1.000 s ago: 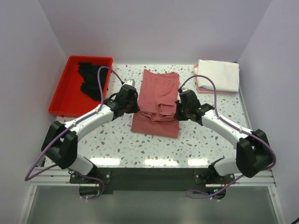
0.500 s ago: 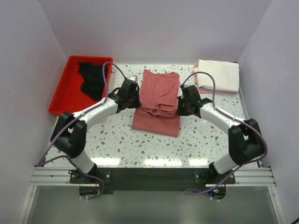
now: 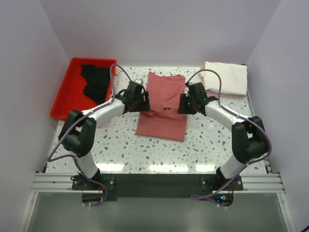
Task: Fold and stack the t-shirts
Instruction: Fold the tshirt
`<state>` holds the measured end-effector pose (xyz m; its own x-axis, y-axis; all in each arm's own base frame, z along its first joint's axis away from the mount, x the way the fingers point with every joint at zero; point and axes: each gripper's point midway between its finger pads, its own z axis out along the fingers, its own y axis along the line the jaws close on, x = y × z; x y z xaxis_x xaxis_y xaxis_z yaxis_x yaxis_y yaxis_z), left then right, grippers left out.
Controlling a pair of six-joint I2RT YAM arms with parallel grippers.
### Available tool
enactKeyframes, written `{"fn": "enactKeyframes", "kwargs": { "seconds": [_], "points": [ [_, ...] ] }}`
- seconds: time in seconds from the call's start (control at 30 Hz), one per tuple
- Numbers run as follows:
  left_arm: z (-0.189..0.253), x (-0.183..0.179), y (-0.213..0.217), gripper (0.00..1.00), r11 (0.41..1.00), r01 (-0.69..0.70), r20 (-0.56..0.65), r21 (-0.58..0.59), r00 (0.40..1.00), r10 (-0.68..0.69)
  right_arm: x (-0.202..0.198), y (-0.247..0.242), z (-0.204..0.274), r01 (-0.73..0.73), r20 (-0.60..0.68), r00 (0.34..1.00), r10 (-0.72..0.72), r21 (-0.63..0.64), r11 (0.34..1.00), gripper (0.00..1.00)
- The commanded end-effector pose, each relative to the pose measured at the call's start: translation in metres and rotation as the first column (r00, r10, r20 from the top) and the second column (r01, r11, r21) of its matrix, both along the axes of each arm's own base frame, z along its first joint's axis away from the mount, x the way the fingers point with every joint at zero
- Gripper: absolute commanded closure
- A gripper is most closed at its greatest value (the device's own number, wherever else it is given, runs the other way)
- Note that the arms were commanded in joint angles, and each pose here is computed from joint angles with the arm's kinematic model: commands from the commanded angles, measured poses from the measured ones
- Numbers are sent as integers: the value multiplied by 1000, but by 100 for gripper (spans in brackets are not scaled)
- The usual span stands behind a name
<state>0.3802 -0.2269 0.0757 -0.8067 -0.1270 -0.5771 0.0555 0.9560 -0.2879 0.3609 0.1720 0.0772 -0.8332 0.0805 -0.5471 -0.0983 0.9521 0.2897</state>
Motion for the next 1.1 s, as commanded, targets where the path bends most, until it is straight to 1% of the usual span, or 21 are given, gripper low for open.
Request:
{"fn": "enactKeyframes", "kwargs": {
  "seconds": [0.0,0.03,0.07,0.1,0.13,0.17,0.2,0.23,0.27,0.4,0.5,0.6,0.67,0.7,0.73,0.8,0.83,0.9,0.97,1.03,1.07],
  "points": [
    [43,17,-4,25,999,2,111,-52,994,4,16,8,32,-35,86,996,31,35,999,55],
    [51,15,-3,18,998,0,124,-60,992,7,16,7,35,-38,92,995,34,35,999,47],
    [55,13,-1,2,998,-3,132,-64,991,12,13,6,40,-39,101,994,36,36,999,42],
    [54,9,1,0,998,-11,130,-67,991,20,10,5,41,-40,100,994,37,37,999,36],
    [65,7,3,0,997,-14,150,-79,988,26,8,5,43,-45,103,994,41,38,998,21],
    [68,4,5,0,996,-15,156,-83,987,28,3,8,49,-66,113,992,59,57,996,3],
    [65,-1,8,0,996,-25,149,-81,988,37,-2,8,47,-84,109,991,77,61,995,1],
    [75,-4,10,0,995,-29,169,-95,985,45,-4,10,48,-96,111,990,88,70,993,1],
    [76,-7,12,0,994,-36,170,-100,984,53,-11,19,53,-139,113,986,126,112,984,1],
    [77,-24,20,0,991,-44,177,-130,982,67,-30,26,51,-191,100,979,176,170,967,1],
    [62,-42,30,0,992,-58,140,-114,987,74,-41,20,48,-186,101,980,171,167,968,1],
    [59,-55,33,0,991,-46,128,-125,990,62,-51,15,47,-178,112,981,161,164,970,1],
    [51,-66,34,0,991,-33,111,-132,993,48,-51,7,62,-142,171,979,115,155,978,1],
    [44,-73,33,0,990,-13,94,-143,995,26,-55,2,59,-126,181,979,98,148,981,1],
    [43,-76,33,0,989,-6,94,-148,995,21,-52,-7,77,-90,257,965,54,133,987,1],
    [31,-87,31,0,987,15,66,-161,998,-4,-56,-19,81,-37,293,956,-2,127,991,1],
    [27,-90,31,0,986,17,56,-167,998,-8,-58,-25,92,-13,335,942,-32,131,991,1],
    [17,-97,27,0,982,36,32,-186,999,-31,-62,-38,85,71,332,937,-112,132,989,1],
    [7,-99,27,0,982,35,12,-186,999,-34,-65,-49,83,120,344,926,-157,124,985,1],
    [-8,-104,28,3,985,33,-29,-171,999,-39,-71,-53,69,136,318,934,-163,104,985,1],
    [-11,-106,27,7,984,38,-41,-171,998,-46,-73,-54,64,141,306,938,-163,93,986,1]
  ]
}}
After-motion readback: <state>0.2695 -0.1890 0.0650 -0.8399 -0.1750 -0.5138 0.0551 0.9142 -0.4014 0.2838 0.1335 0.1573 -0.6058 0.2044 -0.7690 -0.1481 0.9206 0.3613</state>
